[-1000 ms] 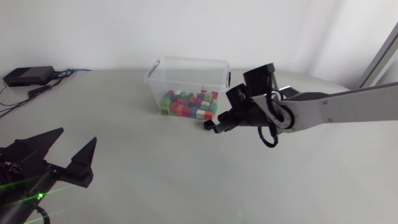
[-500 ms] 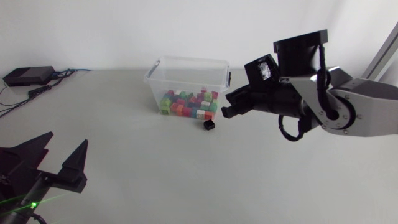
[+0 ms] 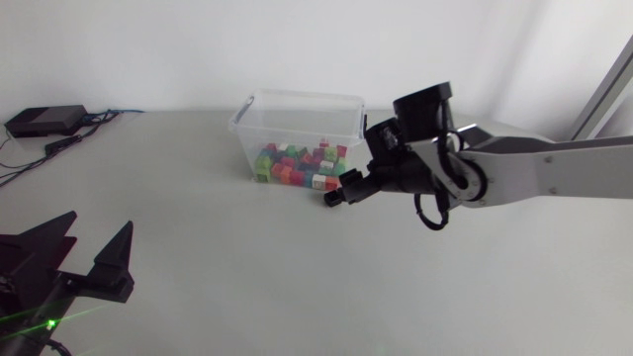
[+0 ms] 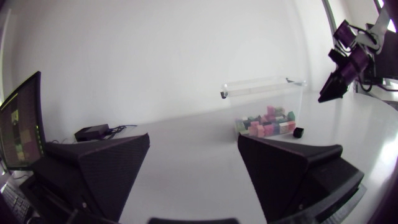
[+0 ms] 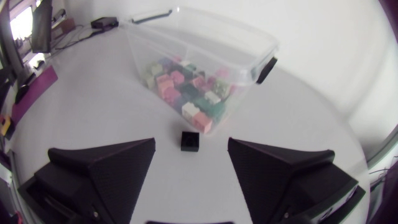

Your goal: Place the duplo bricks in the container

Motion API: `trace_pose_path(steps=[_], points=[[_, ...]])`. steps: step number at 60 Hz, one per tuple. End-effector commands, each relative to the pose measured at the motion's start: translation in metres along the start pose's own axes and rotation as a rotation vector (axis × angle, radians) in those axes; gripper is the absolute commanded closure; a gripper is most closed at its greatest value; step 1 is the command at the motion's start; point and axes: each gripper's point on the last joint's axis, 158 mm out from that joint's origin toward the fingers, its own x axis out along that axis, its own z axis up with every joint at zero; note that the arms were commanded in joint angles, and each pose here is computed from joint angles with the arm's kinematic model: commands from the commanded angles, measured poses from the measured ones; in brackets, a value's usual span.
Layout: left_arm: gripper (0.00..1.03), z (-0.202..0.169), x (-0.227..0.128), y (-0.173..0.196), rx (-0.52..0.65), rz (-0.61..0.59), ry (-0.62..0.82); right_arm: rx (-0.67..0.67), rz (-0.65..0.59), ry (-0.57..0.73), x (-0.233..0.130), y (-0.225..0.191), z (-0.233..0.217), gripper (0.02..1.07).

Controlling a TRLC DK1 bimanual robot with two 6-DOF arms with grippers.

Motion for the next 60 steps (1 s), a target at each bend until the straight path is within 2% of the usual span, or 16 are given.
trace_pose_path(steps=[1, 11, 25, 37, 51, 60], points=[[0.05, -0.01, 0.001, 0.001, -0.032, 0.01, 0.017, 0.03, 0.007, 0.085, 0.027, -0.001, -0.035, 0.06], [0.05, -0.011, 0.001, 0.008, -0.031, 0.039, 0.019, 0.027, 0.021, 0.153, 0.065, 0.002, -0.056, 0.06], [0.05, -0.012, 0.001, 0.022, -0.034, 0.094, 0.016, -0.001, 0.036, 0.175, 0.102, 0.012, -0.061, 0.06], [0.05, -0.015, 0.002, 0.021, -0.034, 0.094, 0.006, 0.002, 0.037, 0.188, 0.115, 0.011, -0.05, 0.07], [0.05, -0.015, 0.002, 0.021, -0.034, 0.093, 0.006, 0.016, 0.063, 0.289, 0.119, 0.01, -0.052, 0.07], [0.05, -0.015, 0.002, 0.021, -0.034, 0.093, 0.006, 0.014, 0.074, 0.337, 0.12, 0.009, -0.052, 0.14]])
